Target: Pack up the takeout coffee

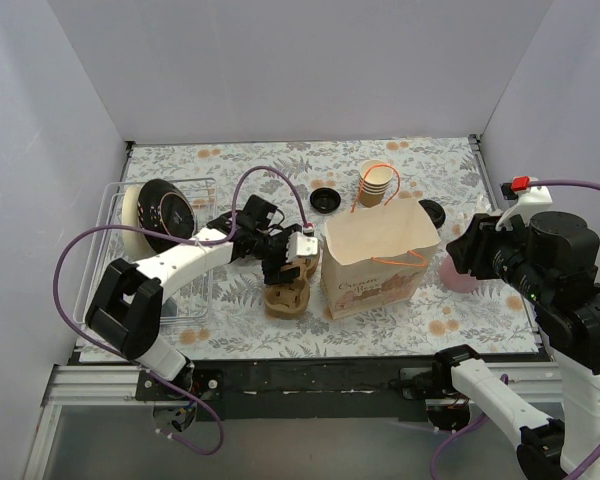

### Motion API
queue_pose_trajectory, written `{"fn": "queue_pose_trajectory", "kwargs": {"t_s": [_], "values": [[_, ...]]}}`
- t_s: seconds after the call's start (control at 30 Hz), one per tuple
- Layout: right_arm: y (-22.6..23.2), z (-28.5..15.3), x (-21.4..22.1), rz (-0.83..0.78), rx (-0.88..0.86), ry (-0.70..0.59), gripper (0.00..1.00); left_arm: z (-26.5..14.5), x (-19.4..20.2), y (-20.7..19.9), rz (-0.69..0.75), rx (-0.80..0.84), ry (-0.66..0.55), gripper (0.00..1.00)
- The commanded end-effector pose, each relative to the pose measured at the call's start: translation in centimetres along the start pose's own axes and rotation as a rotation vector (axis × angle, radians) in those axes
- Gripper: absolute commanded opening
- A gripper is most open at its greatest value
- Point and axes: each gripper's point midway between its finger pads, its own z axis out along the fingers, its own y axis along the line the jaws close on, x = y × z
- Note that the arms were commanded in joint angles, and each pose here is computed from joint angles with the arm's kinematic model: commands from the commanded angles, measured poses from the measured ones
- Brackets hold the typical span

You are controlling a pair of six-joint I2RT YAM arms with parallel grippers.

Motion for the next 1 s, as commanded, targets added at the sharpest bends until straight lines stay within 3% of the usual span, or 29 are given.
{"fn": "queue_pose_trajectory", "kwargs": {"t_s": [0.0, 0.27, 0.5, 0.7, 0.83, 0.97], "values": [[-0.2, -0.7, -1.2, -0.009, 0.012, -0.058, 0.5, 0.0, -0.6, 0.7, 0.05, -0.003, -0.004, 0.67], [-0.3, -0.5, -1.0, -0.009, 0.015, -0.053, 0.5, 0.7, -0.2, 0.3, 0.02, 0.029, 0.0, 0.57], [-0.1, -0.1, -1.1, -0.009, 0.009, -0.052, 0.5, 0.4, -0.1, 0.3, 0.007, 0.029, 0.019, 0.26], [-0.1, 0.3, -0.8, -0.01, 0.004, -0.041, 0.5, -0.7, -1.1, 0.6, -0.017, 0.011, 0.021, 0.25], [0.1, 0.4, -1.1, -0.016, -0.003, -0.051, 0.5, -1.4, -1.3, 0.9, -0.022, -0.028, 0.025, 0.32], [0.2, 0.7, -1.3, -0.026, -0.009, -0.052, 0.5, -1.3, -0.5, 0.4, -0.025, -0.024, 0.046, 0.33]]}}
